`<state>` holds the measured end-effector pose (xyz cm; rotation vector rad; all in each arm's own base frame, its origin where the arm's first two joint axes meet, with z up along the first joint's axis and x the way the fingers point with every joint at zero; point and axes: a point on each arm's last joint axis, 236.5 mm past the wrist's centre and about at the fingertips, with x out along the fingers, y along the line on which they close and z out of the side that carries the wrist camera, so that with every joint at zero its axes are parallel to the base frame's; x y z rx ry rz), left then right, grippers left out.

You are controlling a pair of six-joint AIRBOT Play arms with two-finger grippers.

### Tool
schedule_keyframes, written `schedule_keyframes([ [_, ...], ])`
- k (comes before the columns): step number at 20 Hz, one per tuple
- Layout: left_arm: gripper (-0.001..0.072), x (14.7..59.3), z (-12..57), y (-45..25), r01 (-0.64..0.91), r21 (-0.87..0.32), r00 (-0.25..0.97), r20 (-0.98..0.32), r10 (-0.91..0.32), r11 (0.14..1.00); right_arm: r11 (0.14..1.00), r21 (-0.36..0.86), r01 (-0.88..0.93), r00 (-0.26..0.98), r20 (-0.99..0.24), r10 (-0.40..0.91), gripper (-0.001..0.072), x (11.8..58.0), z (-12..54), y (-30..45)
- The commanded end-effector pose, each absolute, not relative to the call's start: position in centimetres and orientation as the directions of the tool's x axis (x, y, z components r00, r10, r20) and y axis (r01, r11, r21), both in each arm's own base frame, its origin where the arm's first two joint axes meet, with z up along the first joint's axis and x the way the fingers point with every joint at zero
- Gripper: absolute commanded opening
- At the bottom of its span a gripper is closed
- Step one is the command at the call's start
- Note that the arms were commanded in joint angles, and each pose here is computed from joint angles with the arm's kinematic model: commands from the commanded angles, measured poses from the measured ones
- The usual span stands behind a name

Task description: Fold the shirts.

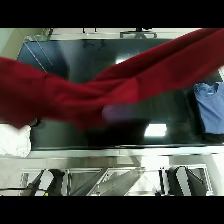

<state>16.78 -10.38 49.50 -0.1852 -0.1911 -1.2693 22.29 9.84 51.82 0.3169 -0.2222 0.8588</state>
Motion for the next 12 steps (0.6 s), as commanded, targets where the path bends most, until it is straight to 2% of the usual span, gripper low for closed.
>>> schedule_keyframes([
  [1,0.0023,15.3,53.0,-11.0,0.865,0.054,0.473,0.243,-0.847,0.498,0.748,0.094,-0.657,0.738,0.285,0.612,0.0017,21.2,53.8,10.5],
  [3,0.0023,20.1,52.1,-7.0,0.761,-0.056,0.642,0.214,-0.736,0.647,0.856,0.183,-0.483,0.876,0.121,0.468,0.0015,25.0,49.6,6.6],
  [4,0.0024,23.2,50.3,-4.5,0.686,-0.125,0.727,0.154,-0.669,0.717,0.871,0.225,-0.437,0.898,0.062,0.435,0.0015,26.4,47.5,5.1],
  [5,0.0025,26.1,47.9,-2.9,0.643,-0.178,0.764,0.077,-0.641,0.745,0.851,0.28,-0.444,0.891,0.032,0.454,0.0016,27.9,45.4,4.5],
  [9,0.0025,37.6,36.2,-5.7,0.653,-0.312,0.655,-0.225,-0.721,0.69,0.73,0.534,-0.426,0.843,-0.058,0.534,0.0015,36.3,33.3,3.8],
  [12,0.003,47.0,22.9,-7.7,0.548,-0.355,0.584,-0.486,-0.651,0.757,0.719,0.673,-0.172,0.845,-0.274,0.459,0.0015,43.0,18.3,1.7],
])
